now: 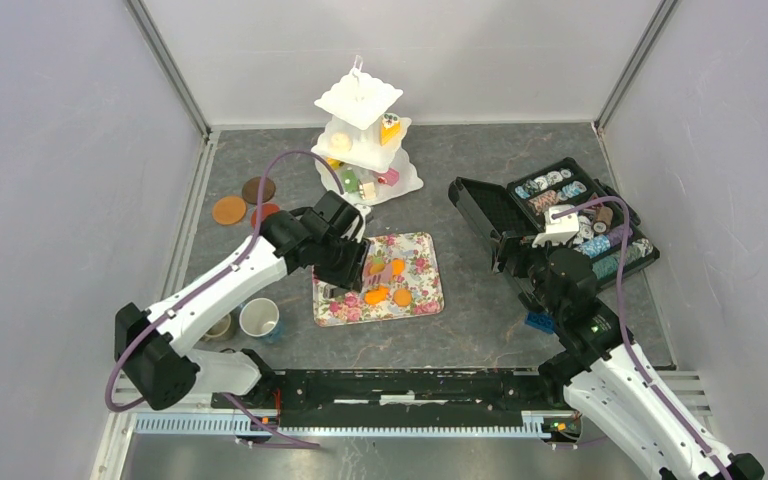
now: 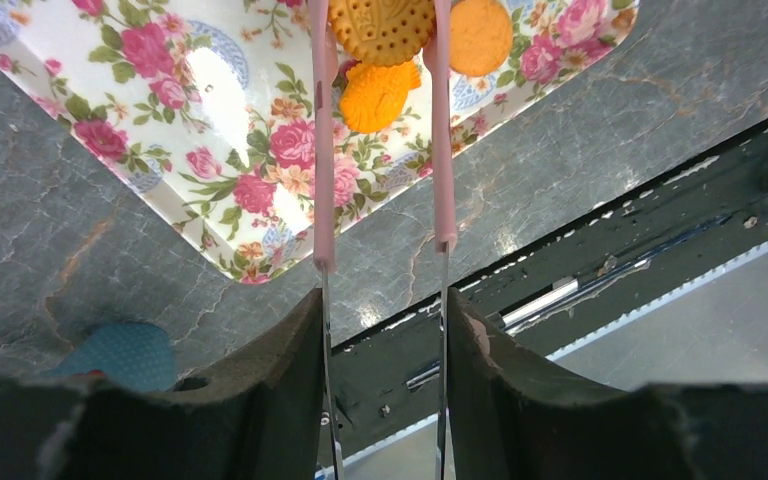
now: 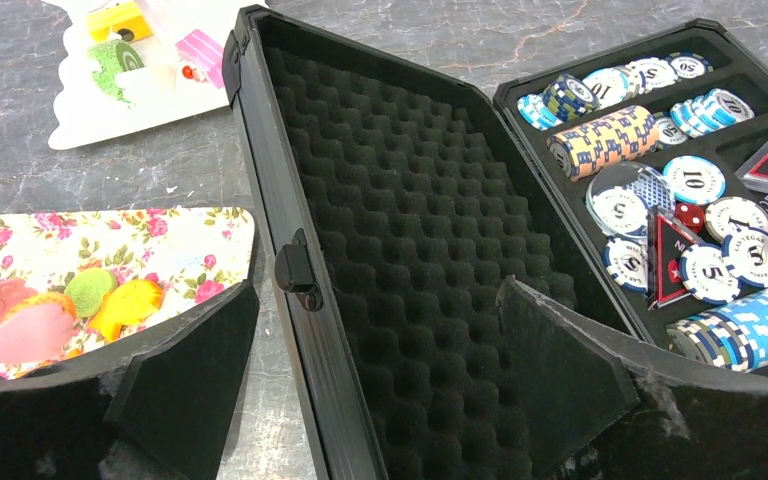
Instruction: Serve the afternoon tea
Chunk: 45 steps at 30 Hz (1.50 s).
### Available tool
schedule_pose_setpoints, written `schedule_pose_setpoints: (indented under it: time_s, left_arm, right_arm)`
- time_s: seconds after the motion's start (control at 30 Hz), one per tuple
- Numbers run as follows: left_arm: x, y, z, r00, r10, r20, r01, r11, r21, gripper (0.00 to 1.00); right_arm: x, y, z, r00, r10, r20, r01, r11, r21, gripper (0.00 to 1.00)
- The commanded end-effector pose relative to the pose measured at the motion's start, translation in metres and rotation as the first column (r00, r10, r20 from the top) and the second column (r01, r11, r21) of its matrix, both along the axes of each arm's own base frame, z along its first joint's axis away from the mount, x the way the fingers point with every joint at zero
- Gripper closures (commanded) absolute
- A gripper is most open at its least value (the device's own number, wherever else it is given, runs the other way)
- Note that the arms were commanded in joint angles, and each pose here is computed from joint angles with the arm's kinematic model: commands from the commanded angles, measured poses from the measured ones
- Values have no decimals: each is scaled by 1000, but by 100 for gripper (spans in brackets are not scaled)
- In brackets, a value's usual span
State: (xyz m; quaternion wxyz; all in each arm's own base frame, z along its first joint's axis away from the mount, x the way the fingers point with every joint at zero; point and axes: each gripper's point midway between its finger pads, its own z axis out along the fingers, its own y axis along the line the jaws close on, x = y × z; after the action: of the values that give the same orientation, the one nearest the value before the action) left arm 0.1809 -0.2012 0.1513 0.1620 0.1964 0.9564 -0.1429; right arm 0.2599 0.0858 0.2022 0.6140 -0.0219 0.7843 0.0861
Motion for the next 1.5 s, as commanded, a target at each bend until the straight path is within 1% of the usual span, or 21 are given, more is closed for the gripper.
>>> schedule_pose_setpoints:
  time_s: [0.0,0.17,0.3,0.47,0.6,0.73,0.93,1.07,1.23,1.4,1.47]
  left_arm:
    - [11,4,35,995,9,103,-6,1000,-29,67]
    - [28,11,74,974,25,223,-19,999,-27,67]
    - [55,24,119,932,89,352,-78,996,-44,67]
    - [92,41,174,856,188,481,-158,982,-103,66]
    - [121,48,219,782,248,572,-201,969,-146,65]
    - [153,56,248,723,306,620,-258,951,-169,65]
    - [193,57,256,667,367,649,-322,927,-194,66]
    - [218,63,258,631,402,663,-370,908,-198,66]
    - [246,67,251,606,428,670,-409,891,-200,67]
    - [275,60,244,593,417,689,-384,898,-214,68]
    - [285,54,244,595,392,701,-343,913,-219,67]
  right_arm:
    - [1,2,9,999,4,36,-4,1000,18,2]
    - [1,0,15,999,-2,45,1,1000,16,2]
    - [0,0,18,998,-2,55,0,1000,26,2]
    - [1,-1,27,998,-10,67,8,1000,26,2]
    - [2,0,34,997,-7,77,4,999,32,2]
    - [3,0,40,996,-10,87,7,999,37,2]
    - [4,2,48,995,-6,99,1,999,53,2]
    - [10,1,58,996,-19,91,17,1000,24,2]
    - [18,5,61,996,-10,83,10,1000,-2,2]
    - [24,12,59,997,11,71,-11,1000,-9,2]
    - [26,14,58,997,16,69,-16,1000,-10,2]
